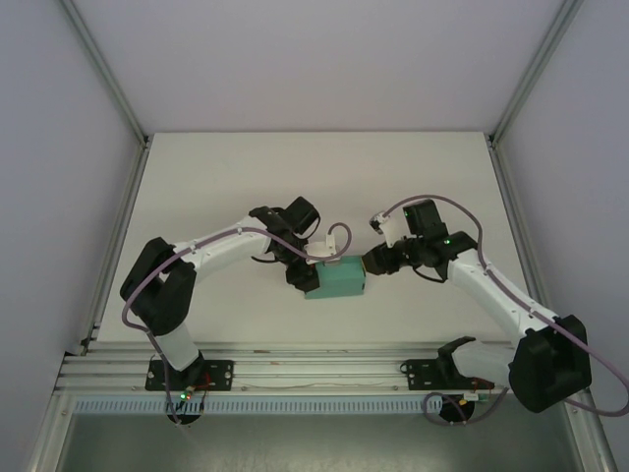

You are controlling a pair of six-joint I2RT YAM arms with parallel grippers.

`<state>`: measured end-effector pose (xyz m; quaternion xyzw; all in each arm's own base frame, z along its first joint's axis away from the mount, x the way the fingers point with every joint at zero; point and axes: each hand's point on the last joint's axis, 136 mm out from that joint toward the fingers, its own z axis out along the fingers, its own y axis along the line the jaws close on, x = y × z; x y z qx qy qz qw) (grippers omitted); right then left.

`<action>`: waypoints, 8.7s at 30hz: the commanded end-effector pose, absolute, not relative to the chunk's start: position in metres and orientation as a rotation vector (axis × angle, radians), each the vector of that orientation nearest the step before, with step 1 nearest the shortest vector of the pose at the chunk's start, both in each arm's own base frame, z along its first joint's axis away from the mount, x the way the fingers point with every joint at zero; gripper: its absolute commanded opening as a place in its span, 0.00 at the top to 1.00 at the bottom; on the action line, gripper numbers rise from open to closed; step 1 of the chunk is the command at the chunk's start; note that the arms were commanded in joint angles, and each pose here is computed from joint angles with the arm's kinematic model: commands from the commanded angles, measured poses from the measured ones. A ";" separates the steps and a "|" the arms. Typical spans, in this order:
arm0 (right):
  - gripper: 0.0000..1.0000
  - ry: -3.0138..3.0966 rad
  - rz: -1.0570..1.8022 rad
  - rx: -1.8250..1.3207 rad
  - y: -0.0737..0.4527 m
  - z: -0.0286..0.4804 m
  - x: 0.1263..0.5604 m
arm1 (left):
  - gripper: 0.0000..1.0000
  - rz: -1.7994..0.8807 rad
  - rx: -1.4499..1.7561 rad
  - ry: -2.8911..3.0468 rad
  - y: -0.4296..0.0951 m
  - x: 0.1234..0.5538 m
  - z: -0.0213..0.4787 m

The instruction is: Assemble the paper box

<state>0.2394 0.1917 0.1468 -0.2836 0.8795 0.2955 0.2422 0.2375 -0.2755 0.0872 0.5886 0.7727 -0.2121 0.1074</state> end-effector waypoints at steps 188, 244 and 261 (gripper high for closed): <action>1.00 2.082 0.258 -0.058 0.226 0.102 0.254 | 1.00 -0.429 0.223 2.133 -0.253 0.268 0.107; 0.35 2.206 0.448 0.044 0.193 0.161 0.228 | 1.00 -0.228 0.288 2.152 -0.219 0.243 0.059; 0.52 2.387 0.519 0.196 0.186 0.095 0.238 | 1.00 -0.247 0.323 2.132 -0.229 0.246 0.069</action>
